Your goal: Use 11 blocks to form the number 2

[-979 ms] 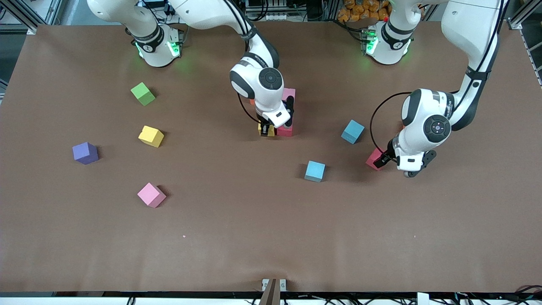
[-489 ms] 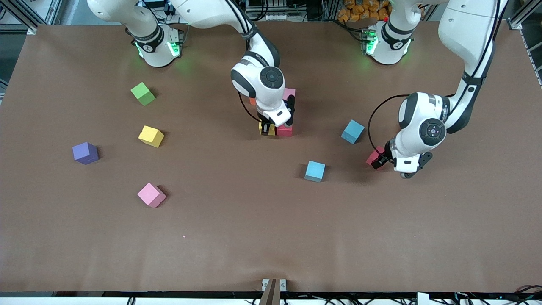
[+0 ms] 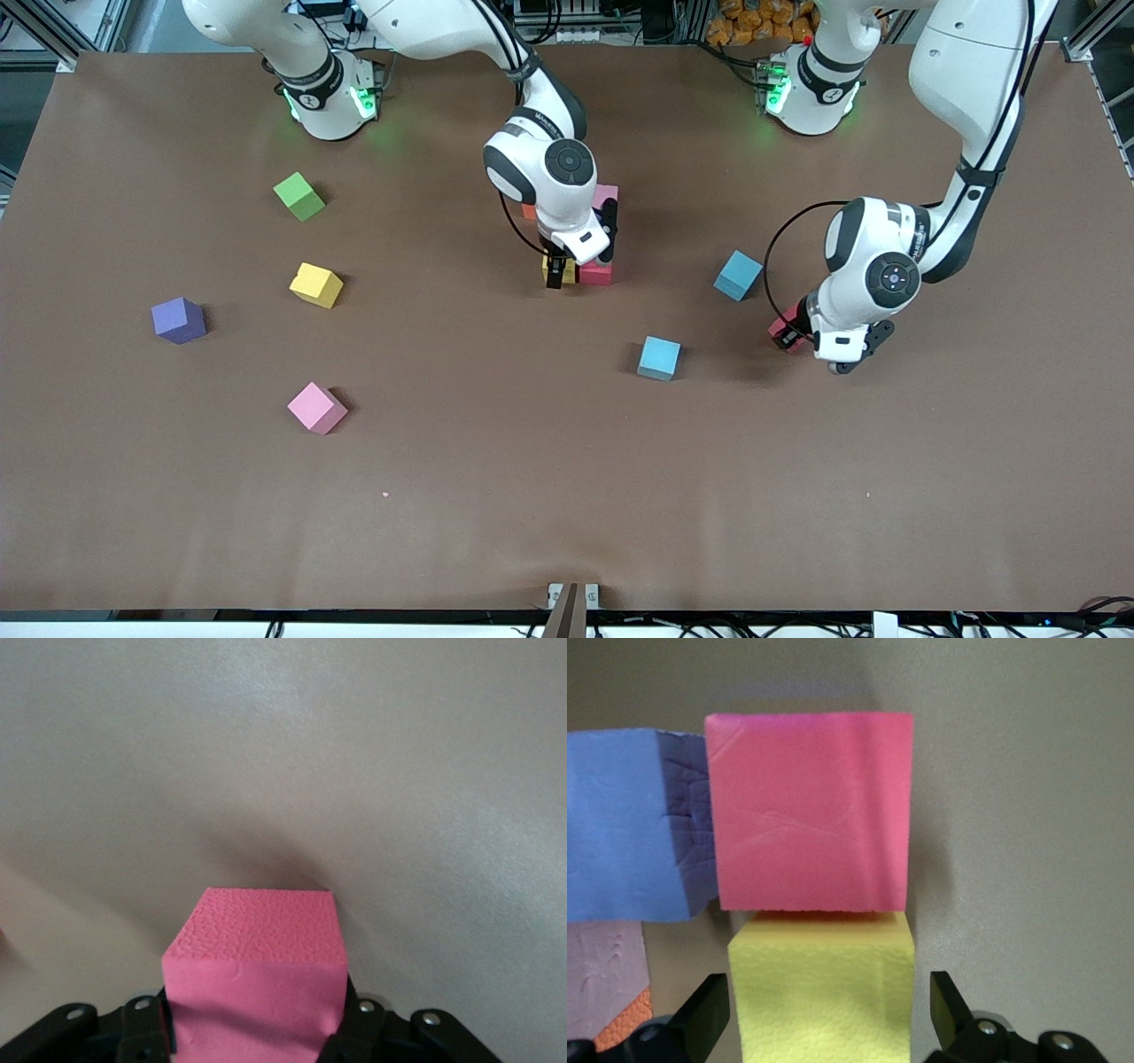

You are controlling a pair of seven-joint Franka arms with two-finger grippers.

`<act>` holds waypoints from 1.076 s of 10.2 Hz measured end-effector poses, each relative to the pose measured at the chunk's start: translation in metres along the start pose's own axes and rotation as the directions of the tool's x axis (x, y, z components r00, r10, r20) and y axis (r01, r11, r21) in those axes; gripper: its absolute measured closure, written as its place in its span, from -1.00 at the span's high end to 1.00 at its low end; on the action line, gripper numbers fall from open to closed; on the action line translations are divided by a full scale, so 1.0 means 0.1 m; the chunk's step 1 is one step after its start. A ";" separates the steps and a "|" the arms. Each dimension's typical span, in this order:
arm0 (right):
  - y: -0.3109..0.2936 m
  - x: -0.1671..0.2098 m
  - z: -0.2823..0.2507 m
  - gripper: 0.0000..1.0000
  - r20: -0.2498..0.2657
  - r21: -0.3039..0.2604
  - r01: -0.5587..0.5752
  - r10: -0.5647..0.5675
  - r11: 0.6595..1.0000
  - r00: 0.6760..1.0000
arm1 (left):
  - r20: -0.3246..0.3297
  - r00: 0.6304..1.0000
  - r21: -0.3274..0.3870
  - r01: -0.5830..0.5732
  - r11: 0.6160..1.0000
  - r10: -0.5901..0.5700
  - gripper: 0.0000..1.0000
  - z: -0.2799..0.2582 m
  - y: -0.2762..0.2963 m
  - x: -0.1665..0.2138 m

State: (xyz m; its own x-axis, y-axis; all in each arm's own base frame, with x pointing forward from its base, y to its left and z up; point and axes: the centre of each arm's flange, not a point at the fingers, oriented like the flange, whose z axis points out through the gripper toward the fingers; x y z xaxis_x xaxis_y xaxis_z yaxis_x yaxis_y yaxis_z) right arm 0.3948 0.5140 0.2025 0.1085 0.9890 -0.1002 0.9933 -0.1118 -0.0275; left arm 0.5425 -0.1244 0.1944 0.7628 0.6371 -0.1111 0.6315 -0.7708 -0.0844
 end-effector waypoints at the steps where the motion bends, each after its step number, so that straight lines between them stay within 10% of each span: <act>1: 0.02 0.00 -0.10 1.00 0.002 0.003 -0.003 0.003 1.000 1.000 | 0.001 1.000 -0.001 0.014 1.000 -0.014 0.22 0.00 0.06 -0.07; 11: 1.76 -1.42 -1.32 1.00 -0.124 -0.007 -0.353 0.350 0.936 0.929 | 0.066 0.965 0.022 0.252 0.968 -0.253 0.22 -0.57 1.05 -2.00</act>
State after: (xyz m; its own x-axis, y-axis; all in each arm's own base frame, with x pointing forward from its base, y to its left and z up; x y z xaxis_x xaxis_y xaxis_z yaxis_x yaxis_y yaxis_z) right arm 0.5596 0.3663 0.3434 0.4528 0.8914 0.0207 0.8913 -0.4532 0.0164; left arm 0.4640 -0.3323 0.2644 0.5677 0.8093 -0.1511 0.7999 -0.5856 -0.1312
